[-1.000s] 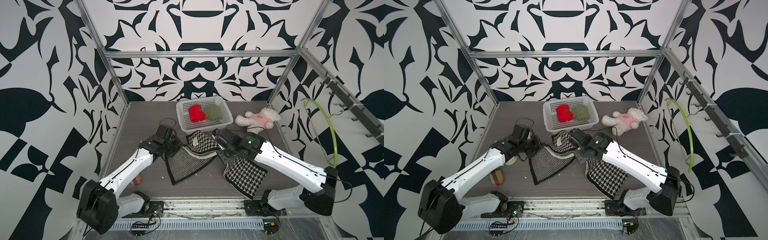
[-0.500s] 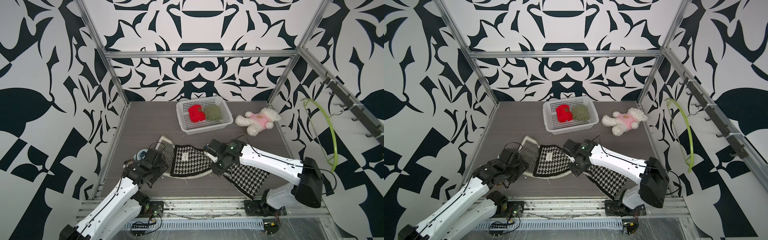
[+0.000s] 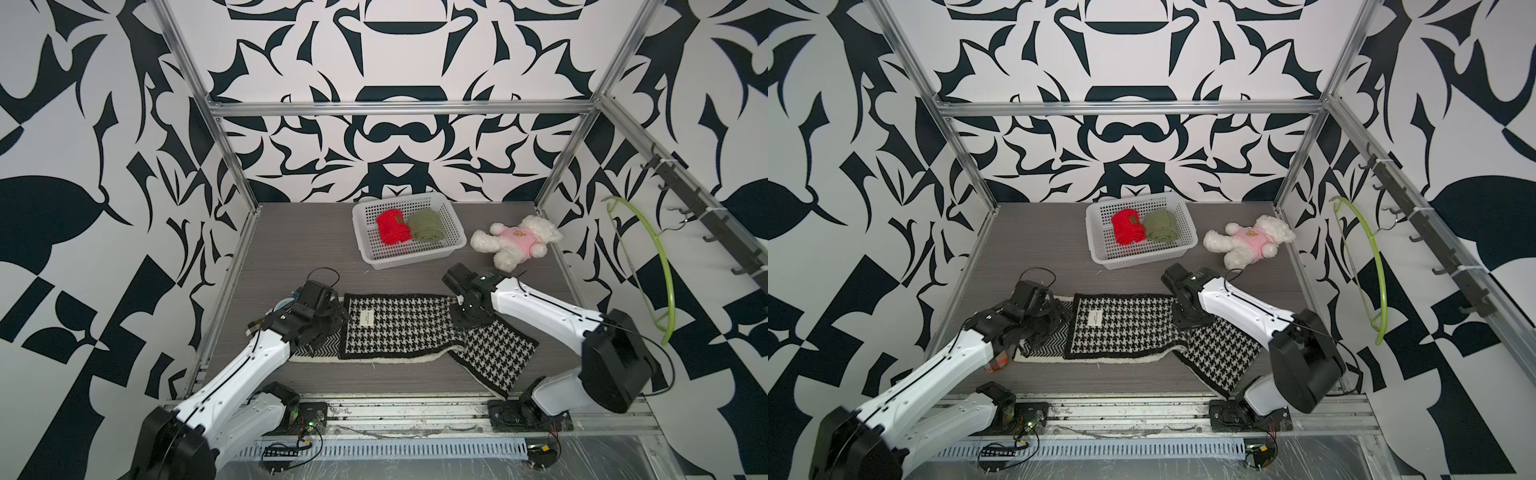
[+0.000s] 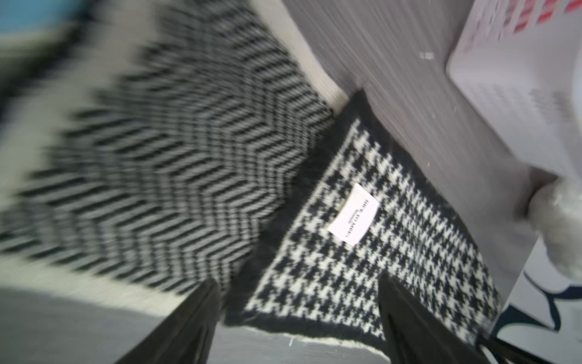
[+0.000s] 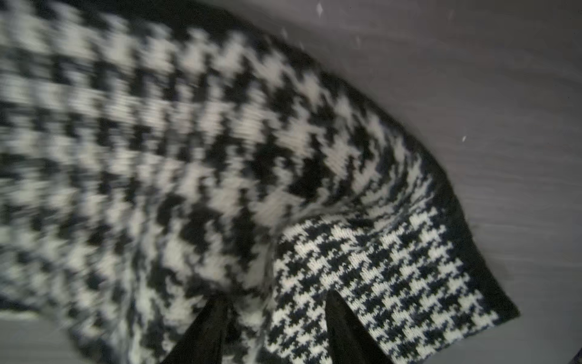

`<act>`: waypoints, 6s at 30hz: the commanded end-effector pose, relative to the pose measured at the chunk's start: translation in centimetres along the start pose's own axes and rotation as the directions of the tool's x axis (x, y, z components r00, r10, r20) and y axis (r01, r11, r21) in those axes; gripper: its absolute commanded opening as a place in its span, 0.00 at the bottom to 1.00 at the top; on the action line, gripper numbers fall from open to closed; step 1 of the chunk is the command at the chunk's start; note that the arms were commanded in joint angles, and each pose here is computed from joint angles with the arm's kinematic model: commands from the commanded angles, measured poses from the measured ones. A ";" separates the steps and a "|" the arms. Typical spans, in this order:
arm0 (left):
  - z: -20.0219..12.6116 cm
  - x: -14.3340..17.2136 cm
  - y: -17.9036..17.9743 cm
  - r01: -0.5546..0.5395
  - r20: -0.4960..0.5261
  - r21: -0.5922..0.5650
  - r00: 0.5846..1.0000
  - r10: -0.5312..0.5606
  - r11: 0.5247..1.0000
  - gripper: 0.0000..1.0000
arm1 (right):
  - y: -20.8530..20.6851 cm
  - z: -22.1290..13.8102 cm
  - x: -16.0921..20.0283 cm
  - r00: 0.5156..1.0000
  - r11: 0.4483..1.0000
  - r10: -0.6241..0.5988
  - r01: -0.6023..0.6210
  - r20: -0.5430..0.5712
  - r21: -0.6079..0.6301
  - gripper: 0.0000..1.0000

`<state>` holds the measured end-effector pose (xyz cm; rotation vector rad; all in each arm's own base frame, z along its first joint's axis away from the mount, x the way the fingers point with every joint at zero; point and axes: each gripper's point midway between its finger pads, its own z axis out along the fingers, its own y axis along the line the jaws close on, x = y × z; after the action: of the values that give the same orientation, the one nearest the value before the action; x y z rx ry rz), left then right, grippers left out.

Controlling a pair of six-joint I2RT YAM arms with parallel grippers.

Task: Roll up the scarf and place it into the basket
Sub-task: Flatten out the scarf at the center of the board.

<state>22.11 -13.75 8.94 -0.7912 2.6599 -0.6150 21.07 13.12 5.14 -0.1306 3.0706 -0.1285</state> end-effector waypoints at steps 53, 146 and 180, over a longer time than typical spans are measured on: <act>2.2 -1.4 -3.7 -0.226 -0.174 0.101 0.955 0.241 0.969 0.88 | -8.0 5.8 -7.0 0.537 0.500 0.841 -0.818 -0.064 -0.286 0.51; -6.0 -10.7 0.0 -0.052 0.028 0.138 0.998 0.048 0.989 0.99 | 27.1 -21.7 -5.8 0.763 0.848 -0.263 0.475 0.590 -0.237 0.00; -5.4 -10.3 -0.1 -0.009 -0.009 0.180 1.000 0.011 0.984 0.99 | -4.0 0.4 -0.7 0.993 0.864 0.102 -0.122 0.068 0.488 0.00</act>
<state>28.87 -5.95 15.44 -0.7236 2.5702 -0.8210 22.85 17.07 2.05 -0.0261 2.9871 -0.4033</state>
